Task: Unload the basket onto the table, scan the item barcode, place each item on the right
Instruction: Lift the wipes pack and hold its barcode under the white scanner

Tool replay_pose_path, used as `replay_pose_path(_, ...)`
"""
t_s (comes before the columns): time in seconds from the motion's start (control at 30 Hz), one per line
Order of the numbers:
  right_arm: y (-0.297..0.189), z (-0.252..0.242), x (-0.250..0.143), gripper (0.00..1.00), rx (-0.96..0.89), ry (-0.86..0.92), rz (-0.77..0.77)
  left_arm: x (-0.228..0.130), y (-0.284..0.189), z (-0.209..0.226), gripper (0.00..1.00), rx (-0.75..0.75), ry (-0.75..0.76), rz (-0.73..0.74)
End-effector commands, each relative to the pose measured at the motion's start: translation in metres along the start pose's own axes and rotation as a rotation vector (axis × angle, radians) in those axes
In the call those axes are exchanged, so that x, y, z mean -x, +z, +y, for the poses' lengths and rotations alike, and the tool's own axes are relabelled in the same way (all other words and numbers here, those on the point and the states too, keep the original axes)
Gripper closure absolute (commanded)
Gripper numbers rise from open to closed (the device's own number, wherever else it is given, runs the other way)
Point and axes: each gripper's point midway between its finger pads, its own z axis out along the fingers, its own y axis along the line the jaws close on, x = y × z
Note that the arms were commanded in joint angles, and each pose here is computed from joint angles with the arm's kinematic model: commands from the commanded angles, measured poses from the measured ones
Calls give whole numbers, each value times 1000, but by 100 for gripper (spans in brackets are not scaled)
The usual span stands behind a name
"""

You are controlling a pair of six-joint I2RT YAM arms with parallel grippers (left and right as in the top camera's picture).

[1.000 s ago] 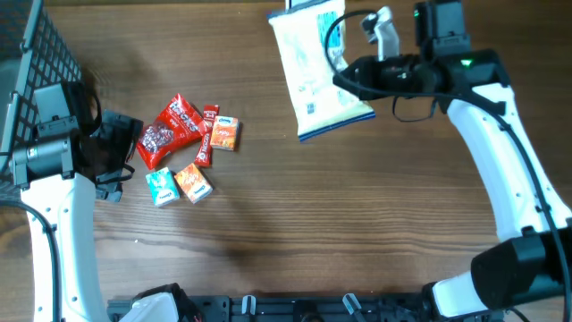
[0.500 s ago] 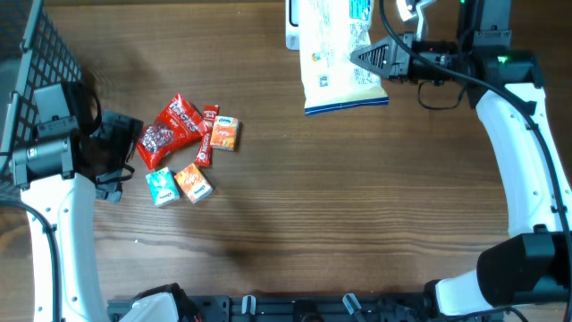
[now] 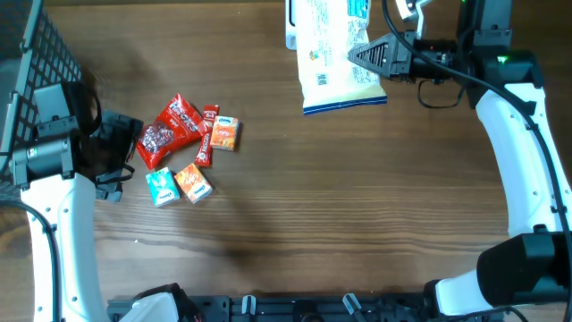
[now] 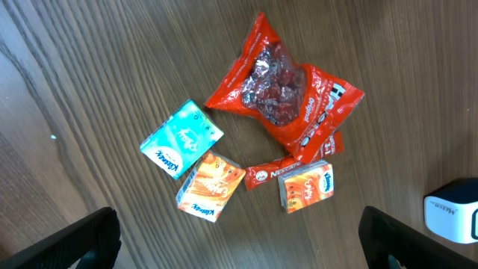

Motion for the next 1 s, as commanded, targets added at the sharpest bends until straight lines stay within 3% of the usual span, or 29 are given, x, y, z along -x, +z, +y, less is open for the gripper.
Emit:
replay_pose_path(0.0,-7,20,5,96,29,-60,-18,4,0,1,0,6,8,-15)
replay_pose_path(0.27,-3,0,11,96,-100,-60,-56,4,0,1,0,6,8,-15)
replay_pose_path(0.47,1,-51,28,96,-517,-116,-171,4,0,1,0,6,8,-15)
replay_pose_path(0.67,-4,-70,43,96,-882,-263,-278,4,0,1,0,5,8,-15)
replay_pose_path(0.8,-10,-66,53,96,-1045,-365,-344,4,0,1,0,6,8,-15)
replay_pose_path(0.97,-6,-56,63,96,-1123,-476,-380,4,0,1,0,6,8,-15)
